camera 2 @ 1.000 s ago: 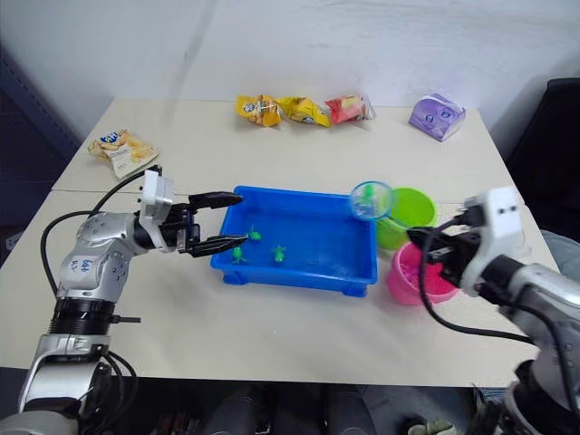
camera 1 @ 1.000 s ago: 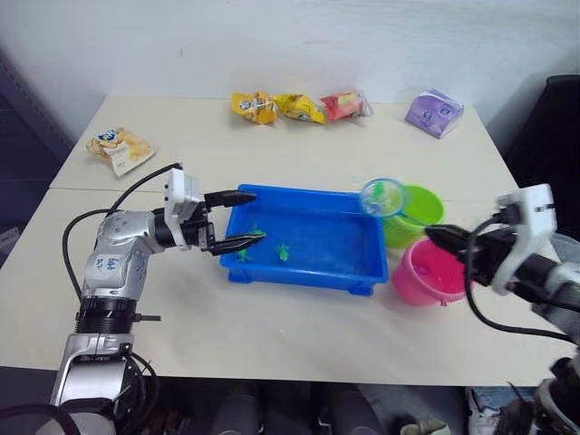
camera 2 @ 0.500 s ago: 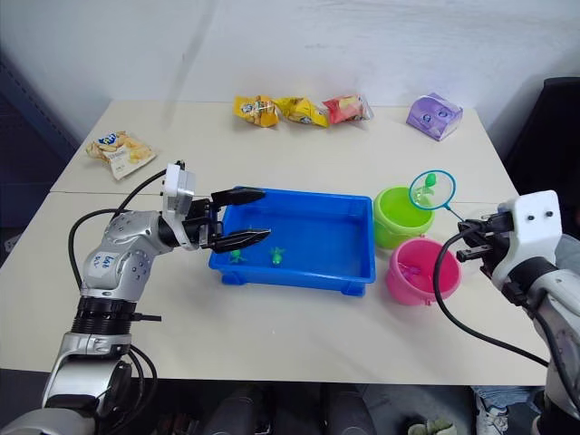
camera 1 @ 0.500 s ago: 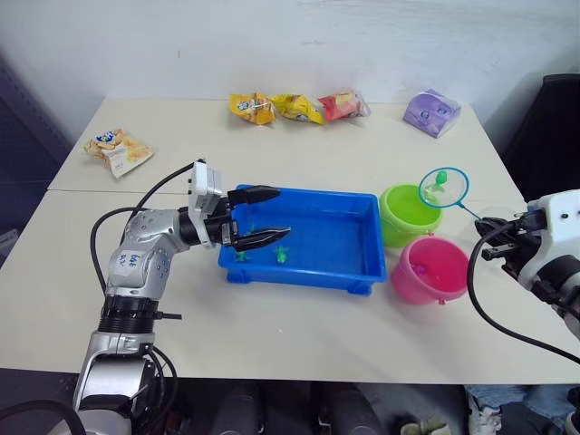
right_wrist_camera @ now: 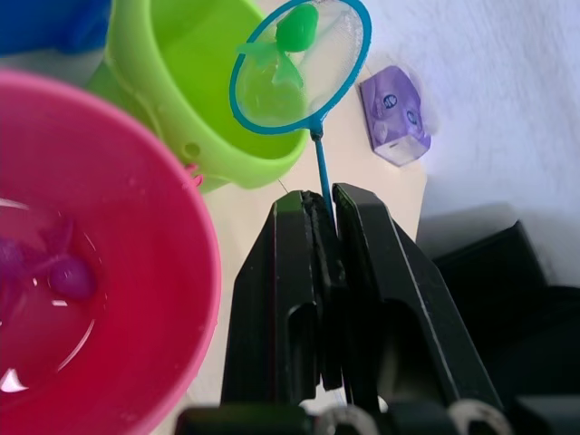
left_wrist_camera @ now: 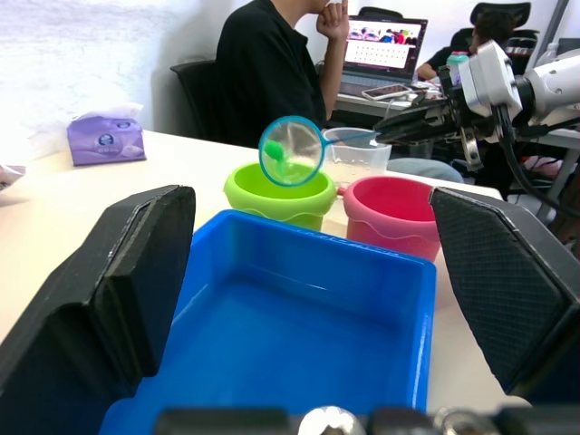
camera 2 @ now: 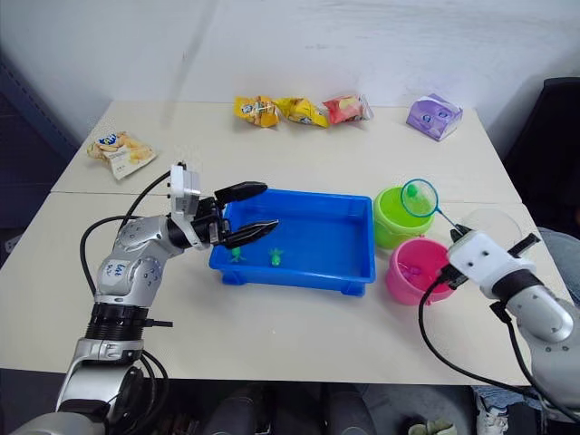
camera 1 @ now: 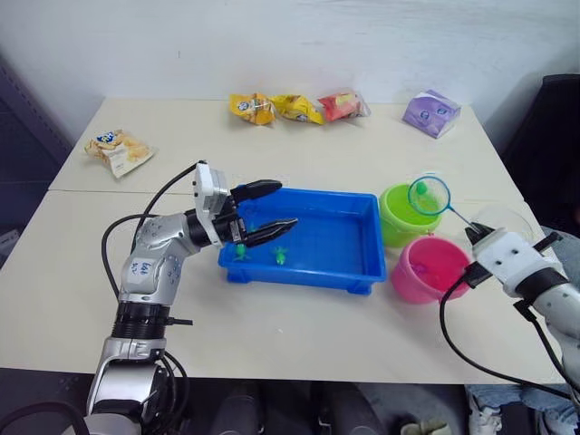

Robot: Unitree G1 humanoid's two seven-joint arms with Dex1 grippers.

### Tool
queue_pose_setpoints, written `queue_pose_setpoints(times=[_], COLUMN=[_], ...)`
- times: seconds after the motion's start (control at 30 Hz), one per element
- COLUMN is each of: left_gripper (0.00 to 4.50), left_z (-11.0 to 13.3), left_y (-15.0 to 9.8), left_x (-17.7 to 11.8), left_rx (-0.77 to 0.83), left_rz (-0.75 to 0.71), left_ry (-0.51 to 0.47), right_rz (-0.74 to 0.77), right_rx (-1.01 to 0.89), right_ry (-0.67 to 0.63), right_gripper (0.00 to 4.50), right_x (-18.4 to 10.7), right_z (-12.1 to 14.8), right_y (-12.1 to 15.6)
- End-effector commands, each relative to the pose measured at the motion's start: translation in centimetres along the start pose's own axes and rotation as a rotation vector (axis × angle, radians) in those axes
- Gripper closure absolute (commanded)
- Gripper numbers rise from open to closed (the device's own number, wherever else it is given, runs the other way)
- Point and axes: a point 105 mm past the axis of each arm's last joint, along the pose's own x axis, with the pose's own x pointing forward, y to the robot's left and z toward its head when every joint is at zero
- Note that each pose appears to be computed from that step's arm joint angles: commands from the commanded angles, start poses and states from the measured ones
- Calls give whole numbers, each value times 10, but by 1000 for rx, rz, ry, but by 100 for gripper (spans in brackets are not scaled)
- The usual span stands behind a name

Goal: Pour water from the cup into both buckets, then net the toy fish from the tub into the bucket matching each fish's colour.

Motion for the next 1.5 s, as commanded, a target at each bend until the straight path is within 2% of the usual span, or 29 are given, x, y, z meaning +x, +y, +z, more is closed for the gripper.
queue_pose_setpoints(times=[0.03,0.17,0.3,0.43,0.5,0.57,0.67,0.77,0.93,1.1,1.23,1.33,1.5], left_gripper=[6,6,6,6,6,6,6,6,6,6,6,6,6], left_z=[9,9,10,9,8,6,3,4,-1,-2,-1,-1,-2], left_y=[-3,-5,-6,-10,-8,-7,-1,14,13,9,10,10,10], left_x=[1,1,0,-10,-26,-42,-62,-87,-110,-134,-140,-141,-138], left_rx=[49,46,39,51,62,61,75,113,134,112,113,117,115], left_rz=[-14,-28,-34,-67,-70,-70,-40,52,36,47,56,56,55], left_ry=[-7,2,10,42,79,118,188,232,327,392,408,416,411], right_rz=[-52,-85,-122,-112,92,329,452,554,611,658,754,848,872], right_rx=[-181,-263,-244,178,372,419,474,531,438,420,451,527,691], right_ry=[-37,-41,-93,-204,-375,-441,-373,-218,-145,-143,-146,-145,-115], right_gripper=[450,450,450,450,450,450,450,450,450,450,450,450,450], right_x=[0,-1,0,3,3,-3,6,25,46,64,65,59,65], right_z=[5,2,12,36,74,100,112,114,119,132,143,151,158], right_y=[-8,-11,-18,-25,-12,9,26,51,71,78,89,98,96])
